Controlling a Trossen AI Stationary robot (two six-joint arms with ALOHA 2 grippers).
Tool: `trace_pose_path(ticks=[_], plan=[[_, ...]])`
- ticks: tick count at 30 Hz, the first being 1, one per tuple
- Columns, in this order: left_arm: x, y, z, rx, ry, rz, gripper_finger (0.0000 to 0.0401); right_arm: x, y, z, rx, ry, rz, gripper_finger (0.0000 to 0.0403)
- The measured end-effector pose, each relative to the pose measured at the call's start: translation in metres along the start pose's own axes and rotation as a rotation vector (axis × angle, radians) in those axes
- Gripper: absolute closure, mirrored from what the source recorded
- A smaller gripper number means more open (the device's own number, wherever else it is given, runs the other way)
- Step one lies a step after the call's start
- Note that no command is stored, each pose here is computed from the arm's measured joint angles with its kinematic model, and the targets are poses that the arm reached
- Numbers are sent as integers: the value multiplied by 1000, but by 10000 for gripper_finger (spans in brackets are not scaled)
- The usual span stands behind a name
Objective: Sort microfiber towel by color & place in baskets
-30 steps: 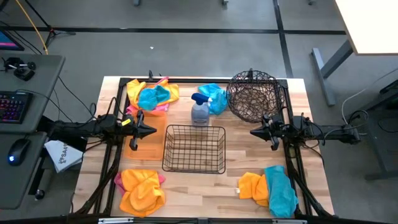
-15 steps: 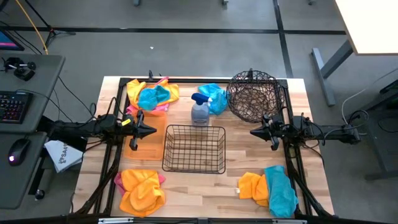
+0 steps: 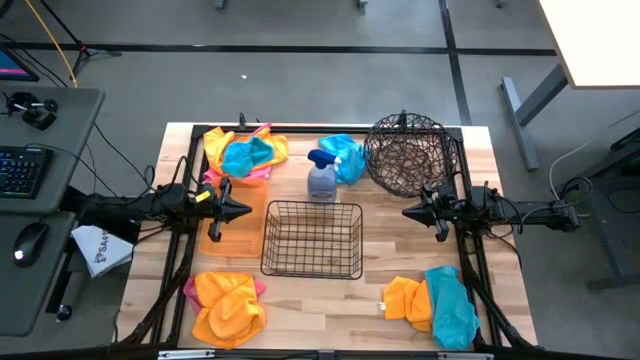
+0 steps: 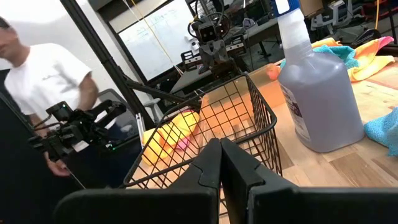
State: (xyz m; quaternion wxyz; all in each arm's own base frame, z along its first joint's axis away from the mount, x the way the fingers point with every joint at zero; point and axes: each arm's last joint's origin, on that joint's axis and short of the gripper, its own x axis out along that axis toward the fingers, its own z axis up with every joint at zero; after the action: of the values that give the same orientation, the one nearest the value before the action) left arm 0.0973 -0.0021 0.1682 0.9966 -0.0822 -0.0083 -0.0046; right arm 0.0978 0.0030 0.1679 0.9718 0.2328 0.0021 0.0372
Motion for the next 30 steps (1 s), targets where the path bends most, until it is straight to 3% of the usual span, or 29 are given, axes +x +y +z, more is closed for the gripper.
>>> trace_pose_path(ticks=[19,22,26,30], plan=[[0,0,0,-21,-1,-1,401,0,0,0,0,0,0,402],[0,-1,6,-112,-58,-13,401,0,0,0,0,0,0,402],[-4,-4,28,-390,-283,-89,401,0,0,0,0,0,0,402],[-12,-2,49,-537,-562,-10,401,0,0,0,0,0,0,402]])
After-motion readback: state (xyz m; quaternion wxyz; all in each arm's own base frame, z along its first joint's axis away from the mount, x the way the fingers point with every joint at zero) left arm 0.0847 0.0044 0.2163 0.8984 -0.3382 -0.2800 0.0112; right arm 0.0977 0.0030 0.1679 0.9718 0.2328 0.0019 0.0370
